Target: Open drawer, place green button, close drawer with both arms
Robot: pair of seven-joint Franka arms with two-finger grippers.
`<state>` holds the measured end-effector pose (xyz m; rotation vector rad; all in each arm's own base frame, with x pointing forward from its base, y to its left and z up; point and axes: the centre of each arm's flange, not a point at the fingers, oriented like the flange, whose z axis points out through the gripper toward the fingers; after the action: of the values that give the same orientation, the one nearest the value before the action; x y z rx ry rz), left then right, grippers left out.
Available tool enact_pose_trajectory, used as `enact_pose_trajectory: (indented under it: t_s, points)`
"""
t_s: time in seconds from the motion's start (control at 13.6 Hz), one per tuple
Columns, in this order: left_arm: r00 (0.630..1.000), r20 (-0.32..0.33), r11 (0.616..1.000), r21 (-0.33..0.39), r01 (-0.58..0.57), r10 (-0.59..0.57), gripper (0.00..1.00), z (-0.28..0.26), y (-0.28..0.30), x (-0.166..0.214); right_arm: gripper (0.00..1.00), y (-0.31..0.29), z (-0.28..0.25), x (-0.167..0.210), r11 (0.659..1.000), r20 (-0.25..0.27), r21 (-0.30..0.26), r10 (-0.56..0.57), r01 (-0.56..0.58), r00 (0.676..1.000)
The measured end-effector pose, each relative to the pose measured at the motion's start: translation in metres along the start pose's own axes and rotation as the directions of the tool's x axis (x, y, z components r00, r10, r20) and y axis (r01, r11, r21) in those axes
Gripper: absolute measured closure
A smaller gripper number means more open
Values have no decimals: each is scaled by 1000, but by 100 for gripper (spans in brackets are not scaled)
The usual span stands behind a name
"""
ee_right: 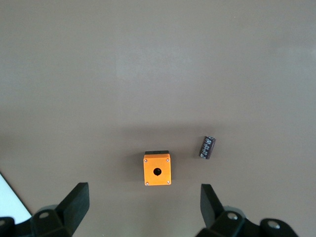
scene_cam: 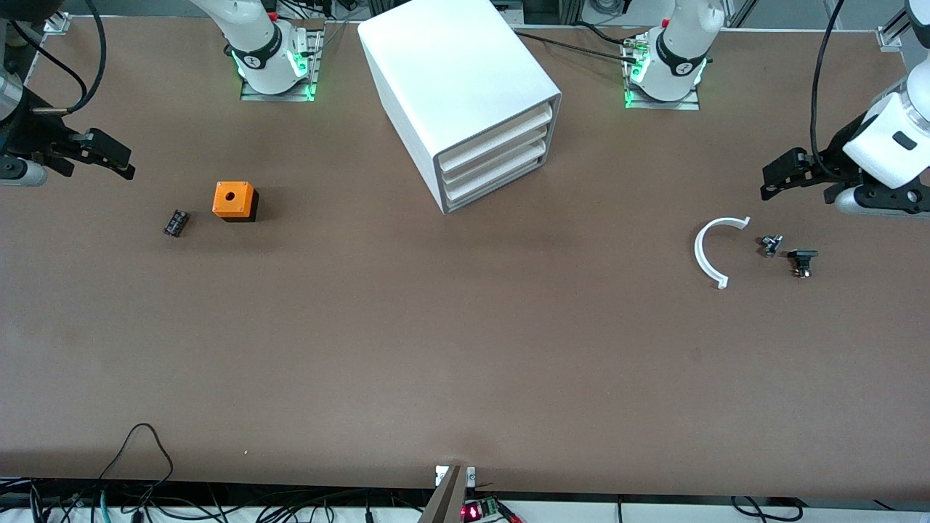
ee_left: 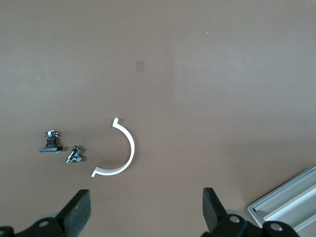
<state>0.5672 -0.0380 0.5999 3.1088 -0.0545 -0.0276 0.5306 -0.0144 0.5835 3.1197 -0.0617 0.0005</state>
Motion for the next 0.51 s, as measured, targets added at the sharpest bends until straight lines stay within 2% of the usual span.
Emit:
enact_pose_trajectory:
  t_s: [0.51]
  points:
    - [1000, 0, 1000, 0, -11, 11, 0, 0, 6, 0, 0, -1, -4, -6, 1000, -4, 2, -3, 3, 1000]
